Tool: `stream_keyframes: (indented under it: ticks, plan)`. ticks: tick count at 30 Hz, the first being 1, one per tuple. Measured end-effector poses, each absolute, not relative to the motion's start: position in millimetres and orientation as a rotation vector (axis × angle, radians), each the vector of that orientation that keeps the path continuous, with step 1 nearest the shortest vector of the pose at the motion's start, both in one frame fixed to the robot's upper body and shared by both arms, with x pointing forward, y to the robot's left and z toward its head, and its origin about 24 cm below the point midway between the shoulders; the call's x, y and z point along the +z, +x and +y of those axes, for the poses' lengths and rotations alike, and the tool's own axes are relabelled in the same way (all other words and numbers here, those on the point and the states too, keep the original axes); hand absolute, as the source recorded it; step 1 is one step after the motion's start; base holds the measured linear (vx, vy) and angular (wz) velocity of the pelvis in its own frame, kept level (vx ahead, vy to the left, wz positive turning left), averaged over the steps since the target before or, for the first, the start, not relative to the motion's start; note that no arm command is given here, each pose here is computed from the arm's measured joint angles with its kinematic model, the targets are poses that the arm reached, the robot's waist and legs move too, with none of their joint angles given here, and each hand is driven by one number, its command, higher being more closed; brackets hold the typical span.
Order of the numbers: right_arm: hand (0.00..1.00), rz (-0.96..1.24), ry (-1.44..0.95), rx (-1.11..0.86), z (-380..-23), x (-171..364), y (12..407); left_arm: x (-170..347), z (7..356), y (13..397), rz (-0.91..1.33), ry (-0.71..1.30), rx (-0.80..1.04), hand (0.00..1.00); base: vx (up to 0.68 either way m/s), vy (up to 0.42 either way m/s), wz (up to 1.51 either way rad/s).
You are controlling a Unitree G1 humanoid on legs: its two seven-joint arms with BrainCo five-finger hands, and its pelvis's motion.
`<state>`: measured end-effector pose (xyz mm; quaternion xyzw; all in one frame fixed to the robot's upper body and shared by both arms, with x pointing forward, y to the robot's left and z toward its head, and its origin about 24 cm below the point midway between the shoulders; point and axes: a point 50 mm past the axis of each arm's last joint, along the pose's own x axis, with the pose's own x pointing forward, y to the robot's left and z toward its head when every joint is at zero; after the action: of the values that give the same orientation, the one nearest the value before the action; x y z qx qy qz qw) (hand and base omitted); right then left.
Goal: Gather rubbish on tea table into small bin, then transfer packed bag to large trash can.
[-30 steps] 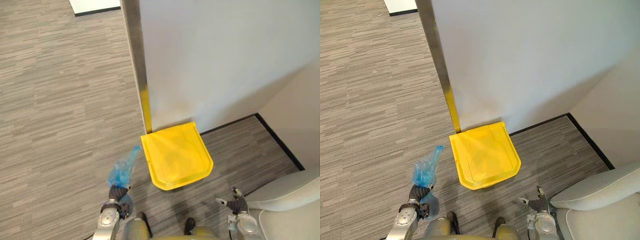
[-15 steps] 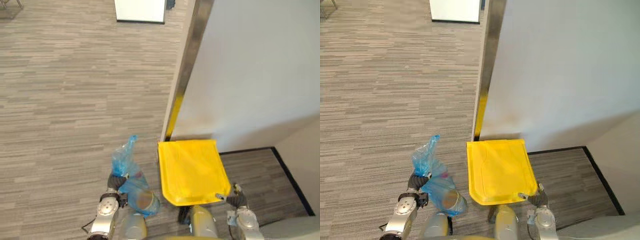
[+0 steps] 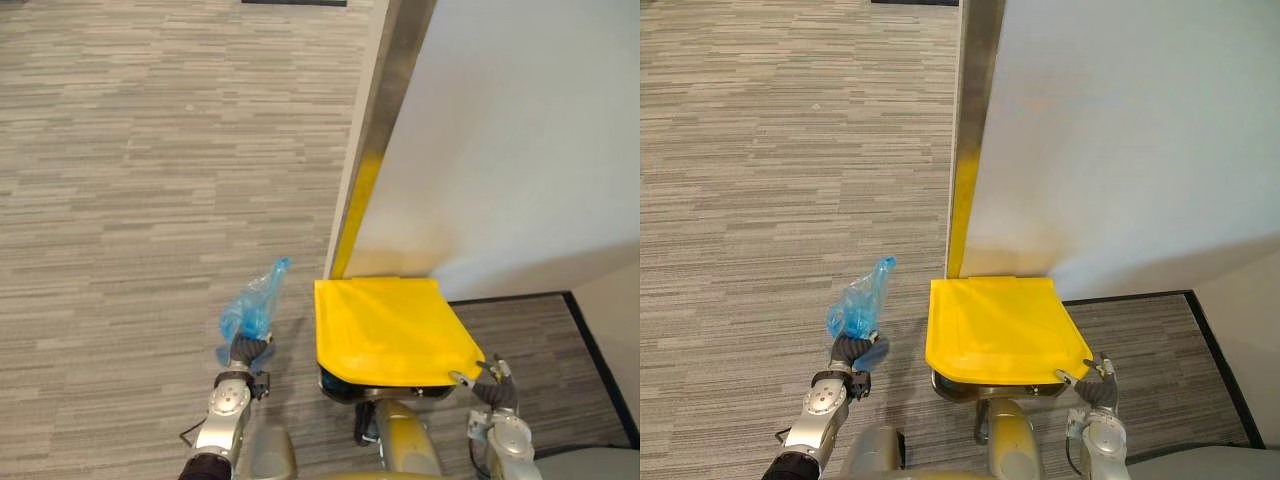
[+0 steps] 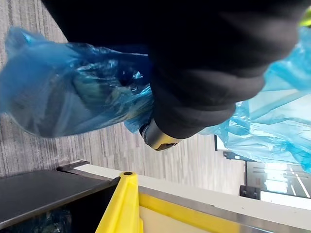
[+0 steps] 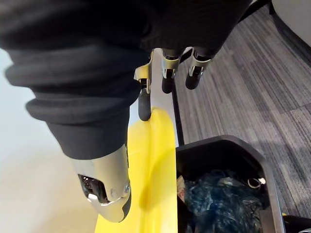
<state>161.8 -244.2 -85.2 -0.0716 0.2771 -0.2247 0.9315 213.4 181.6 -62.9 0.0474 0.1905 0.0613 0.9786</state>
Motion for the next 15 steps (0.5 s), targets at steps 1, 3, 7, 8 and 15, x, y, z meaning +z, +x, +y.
stream_keyframes:
  ticks: [1,3,7,8,15]
  plan:
    - [0.0,0.559,-0.153,-0.435,-238.0,-84.5,166.7,-65.5,184.4,208.9,0.397,0.104,0.127,1.0,-0.04,-0.026,-0.14]
    - [0.0,0.538,-0.181,-0.426,-231.3,-80.5,171.2,-68.5,186.1,203.7,0.413,0.112,0.131,1.0,-0.04,-0.038,-0.13]
    - [0.0,0.387,-0.28,-0.561,-236.4,-49.3,185.3,-70.1,178.4,193.2,0.416,0.098,0.156,1.0,-0.01,-0.064,-0.08]
    - [0.0,0.365,-0.289,-0.607,-240.6,-44.2,185.6,-72.3,175.2,189.8,0.427,0.09,0.154,1.0,0.01,-0.056,-0.01]
    - [0.0,0.467,-0.188,-0.735,-250.6,-62.1,163.2,-76.9,169.9,182.4,0.45,0.076,0.16,1.0,0.0,-0.05,0.02]
